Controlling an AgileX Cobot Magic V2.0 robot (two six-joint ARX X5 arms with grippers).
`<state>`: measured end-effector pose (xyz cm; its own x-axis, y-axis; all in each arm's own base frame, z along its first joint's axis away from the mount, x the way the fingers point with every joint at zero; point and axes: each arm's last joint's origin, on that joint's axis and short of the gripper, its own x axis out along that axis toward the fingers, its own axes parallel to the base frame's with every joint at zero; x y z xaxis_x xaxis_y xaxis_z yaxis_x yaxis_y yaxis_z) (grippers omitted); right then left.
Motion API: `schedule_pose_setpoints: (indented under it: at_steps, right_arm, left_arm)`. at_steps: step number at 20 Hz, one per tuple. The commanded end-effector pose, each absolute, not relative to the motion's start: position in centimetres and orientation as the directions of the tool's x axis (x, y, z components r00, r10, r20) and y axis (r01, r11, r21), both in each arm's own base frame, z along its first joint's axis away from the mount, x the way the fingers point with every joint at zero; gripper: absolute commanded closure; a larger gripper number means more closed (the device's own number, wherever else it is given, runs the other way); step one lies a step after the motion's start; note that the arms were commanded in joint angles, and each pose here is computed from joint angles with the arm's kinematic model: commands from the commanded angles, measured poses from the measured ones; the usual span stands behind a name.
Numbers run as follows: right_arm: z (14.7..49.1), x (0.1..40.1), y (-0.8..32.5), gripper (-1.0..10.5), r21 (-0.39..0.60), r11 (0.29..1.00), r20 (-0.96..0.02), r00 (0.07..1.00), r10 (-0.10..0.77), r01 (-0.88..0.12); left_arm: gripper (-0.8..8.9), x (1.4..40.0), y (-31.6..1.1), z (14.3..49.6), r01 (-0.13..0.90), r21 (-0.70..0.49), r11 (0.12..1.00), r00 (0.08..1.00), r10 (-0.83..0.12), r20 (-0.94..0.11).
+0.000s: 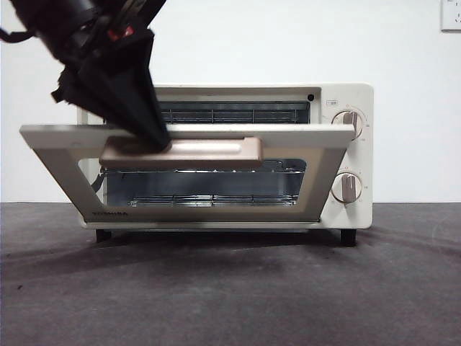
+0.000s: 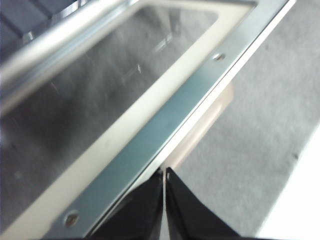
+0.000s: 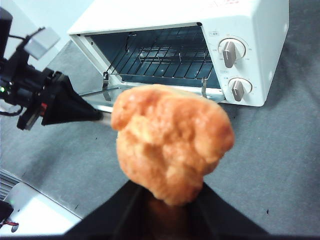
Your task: The left arm flap open the oven, the right arm pick bread and place it into oven, the left arm flap close the oven
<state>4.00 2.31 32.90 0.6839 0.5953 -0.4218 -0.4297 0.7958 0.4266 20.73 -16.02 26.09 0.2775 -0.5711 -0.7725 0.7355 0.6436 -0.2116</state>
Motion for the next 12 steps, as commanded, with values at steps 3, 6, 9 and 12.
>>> schedule_pose_setpoints:
  at_steps: [3, 6, 9, 12]
  right_arm:
    - [33.40, 3.84, 2.28, 8.6, 0.431, 0.789, -0.401, 0.691, 0.602, -0.438]
    - [33.34, 3.82, 2.28, 8.6, 0.433, 0.790, -0.407, 0.687, 0.602, -0.435]
    - [33.33, 3.81, 2.27, 8.6, 0.433, 0.790, -0.407, 0.687, 0.601, -0.434]
    - [33.33, 3.81, 2.27, 8.6, 0.433, 0.790, -0.407, 0.687, 0.601, -0.434]
  left_arm:
    - [7.97, 20.95, -16.24, 25.08, 0.702, -0.189, 0.687, 0.311, -0.534, -0.786]
    - [7.97, 20.77, -16.40, 24.82, 0.699, -0.176, 0.693, 0.320, -0.523, -0.790]
    - [7.97, 20.60, -16.61, 24.79, 0.702, -0.180, 0.689, 0.315, -0.526, -0.790]
    - [7.97, 20.31, -16.98, 24.69, 0.711, -0.172, 0.681, 0.314, -0.527, -0.790]
